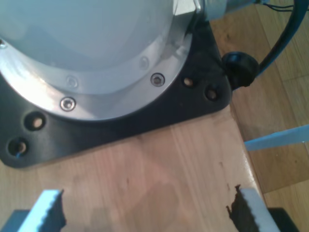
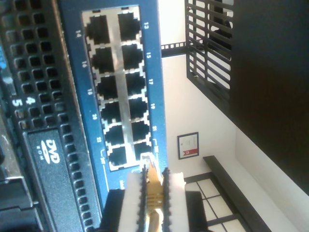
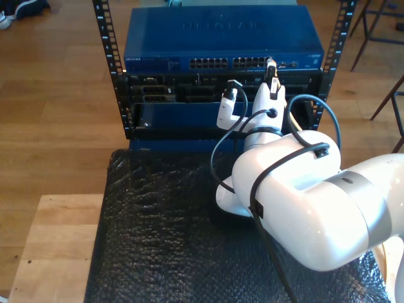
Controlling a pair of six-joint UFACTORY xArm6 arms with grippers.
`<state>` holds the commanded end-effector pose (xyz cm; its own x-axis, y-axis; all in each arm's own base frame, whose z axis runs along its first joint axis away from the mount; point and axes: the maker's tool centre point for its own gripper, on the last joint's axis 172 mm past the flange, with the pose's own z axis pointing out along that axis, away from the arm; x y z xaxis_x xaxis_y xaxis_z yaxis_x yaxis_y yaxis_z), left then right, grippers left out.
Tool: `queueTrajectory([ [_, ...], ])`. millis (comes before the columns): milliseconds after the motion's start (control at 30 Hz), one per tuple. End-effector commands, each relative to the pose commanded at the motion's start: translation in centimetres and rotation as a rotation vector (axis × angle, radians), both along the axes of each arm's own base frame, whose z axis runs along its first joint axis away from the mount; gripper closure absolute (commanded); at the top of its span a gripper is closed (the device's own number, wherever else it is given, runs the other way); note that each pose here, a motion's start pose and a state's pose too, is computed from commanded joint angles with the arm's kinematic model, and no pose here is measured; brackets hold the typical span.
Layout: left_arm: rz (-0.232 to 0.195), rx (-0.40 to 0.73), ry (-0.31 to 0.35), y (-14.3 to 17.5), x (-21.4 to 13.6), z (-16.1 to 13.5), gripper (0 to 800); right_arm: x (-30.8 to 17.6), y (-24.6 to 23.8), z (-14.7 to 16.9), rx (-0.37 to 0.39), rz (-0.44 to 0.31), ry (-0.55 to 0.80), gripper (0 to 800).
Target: Grab the cable and plug it in
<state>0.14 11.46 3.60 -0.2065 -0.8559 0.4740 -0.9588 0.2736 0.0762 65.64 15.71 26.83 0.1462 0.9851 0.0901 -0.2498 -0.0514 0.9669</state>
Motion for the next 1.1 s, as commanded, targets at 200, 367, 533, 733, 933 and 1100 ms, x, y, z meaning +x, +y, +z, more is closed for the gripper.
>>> queueTrajectory([
  [200,0.000,0.001,0.000,0.04,0.01,-0.01,0,-0.04,-0.02,0.08,-0.001,0.000,0.000,800],
  [367,0.000,0.000,0.000,0.00,0.00,0.00,0,0.03,0.05,0.08,-0.004,0.001,0.002,800],
  [533,0.000,0.000,0.000,0.00,0.00,0.00,0,0.10,0.07,-0.03,-0.023,-0.002,0.010,800],
  [733,0.000,0.000,0.000,0.00,0.00,0.00,0,0.18,0.10,0.02,-0.022,-0.002,0.010,800],
  [933,0.000,0.000,0.000,0.00,0.00,0.00,0,0.20,0.00,0.02,-0.022,-0.004,0.010,800],
  [1100,-0.002,0.001,0.000,0.04,0.03,-0.01,0,0.25,0.25,0.05,-0.026,0.005,0.010,800],
])
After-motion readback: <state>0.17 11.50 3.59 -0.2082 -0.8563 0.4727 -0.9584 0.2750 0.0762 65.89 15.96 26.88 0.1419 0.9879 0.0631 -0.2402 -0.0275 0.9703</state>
